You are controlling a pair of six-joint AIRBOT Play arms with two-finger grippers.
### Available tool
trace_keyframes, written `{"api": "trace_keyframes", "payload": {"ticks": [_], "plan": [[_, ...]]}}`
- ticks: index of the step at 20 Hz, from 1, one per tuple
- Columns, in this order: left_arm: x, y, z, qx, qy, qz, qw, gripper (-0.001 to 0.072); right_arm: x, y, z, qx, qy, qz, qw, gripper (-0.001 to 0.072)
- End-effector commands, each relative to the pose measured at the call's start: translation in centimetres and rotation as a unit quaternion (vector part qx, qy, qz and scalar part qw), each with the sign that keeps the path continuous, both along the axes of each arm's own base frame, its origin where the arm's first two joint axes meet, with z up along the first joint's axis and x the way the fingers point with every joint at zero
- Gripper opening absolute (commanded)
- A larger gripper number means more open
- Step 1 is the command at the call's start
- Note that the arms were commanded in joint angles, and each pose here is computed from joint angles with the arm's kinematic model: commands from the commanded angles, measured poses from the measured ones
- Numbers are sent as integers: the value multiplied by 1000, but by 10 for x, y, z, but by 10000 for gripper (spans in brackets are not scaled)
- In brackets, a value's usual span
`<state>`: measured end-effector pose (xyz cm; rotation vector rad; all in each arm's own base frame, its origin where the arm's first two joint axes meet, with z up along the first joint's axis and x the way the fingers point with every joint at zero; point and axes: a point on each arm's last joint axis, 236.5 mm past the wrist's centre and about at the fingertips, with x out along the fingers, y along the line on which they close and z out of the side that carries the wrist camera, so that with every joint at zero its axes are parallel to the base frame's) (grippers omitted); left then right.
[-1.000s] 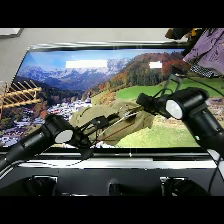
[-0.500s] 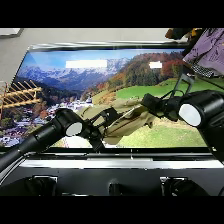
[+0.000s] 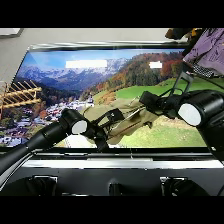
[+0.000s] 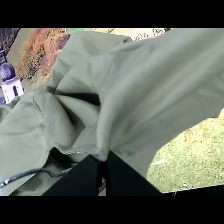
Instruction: Fold the clothes and pants, and hang the long-sleeved shirts on hangers.
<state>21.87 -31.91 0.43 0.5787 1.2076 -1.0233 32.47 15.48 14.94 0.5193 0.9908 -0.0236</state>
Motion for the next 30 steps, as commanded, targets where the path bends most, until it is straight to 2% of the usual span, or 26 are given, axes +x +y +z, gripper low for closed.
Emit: {"api": "trace_keyframes", "payload": {"ticks": [1,8,9,11,12,14,16,19,20,21,23,24,26,27,30], "plan": [[5,-15,3,-31,-7,5,999,17,-5,13,-1,9,5,35,999,30],[11,-27,-1,-50,-8,14,999,18,-18,13,5,-4,2,74,997,37],[12,-30,0,-57,-10,17,998,18,-21,14,6,-5,1,84,996,112],[15,-33,2,-66,-15,20,998,17,-29,11,9,-17,1,102,995,476],[16,-34,2,-67,-17,21,997,18,-33,10,14,-23,-8,120,992,537],[18,-35,3,-70,-20,22,997,17,-44,6,30,-25,-34,143,989,600],[19,-36,4,-72,-22,23,997,18,-45,-18,55,-37,-76,104,991,619],[19,-36,4,-72,-22,23,997,18,-36,-95,90,-81,-107,-28,991,616],[19,-36,4,-72,-22,22,997,18,-32,-118,94,-96,-105,-46,989,616],[19,-36,3,-71,-22,22,997,18,-28,-133,89,-115,-90,-32,989,607],[19,-35,3,-71,-23,20,997,19,-29,-141,62,-158,-38,81,983,523],[19,-35,3,-70,-23,20,997,18,-29,-142,47,-189,-15,160,969,523],[17,-33,2,-65,-22,12,998,19,-26,-132,29,-266,-19,353,897,557],[16,-31,0,-60,-19,9,998,19,-20,-123,26,-298,-42,435,848,560],[11,-27,-4,-49,-14,-6,999,19,-4,-83,17,-371,-122,632,669,560]]}}
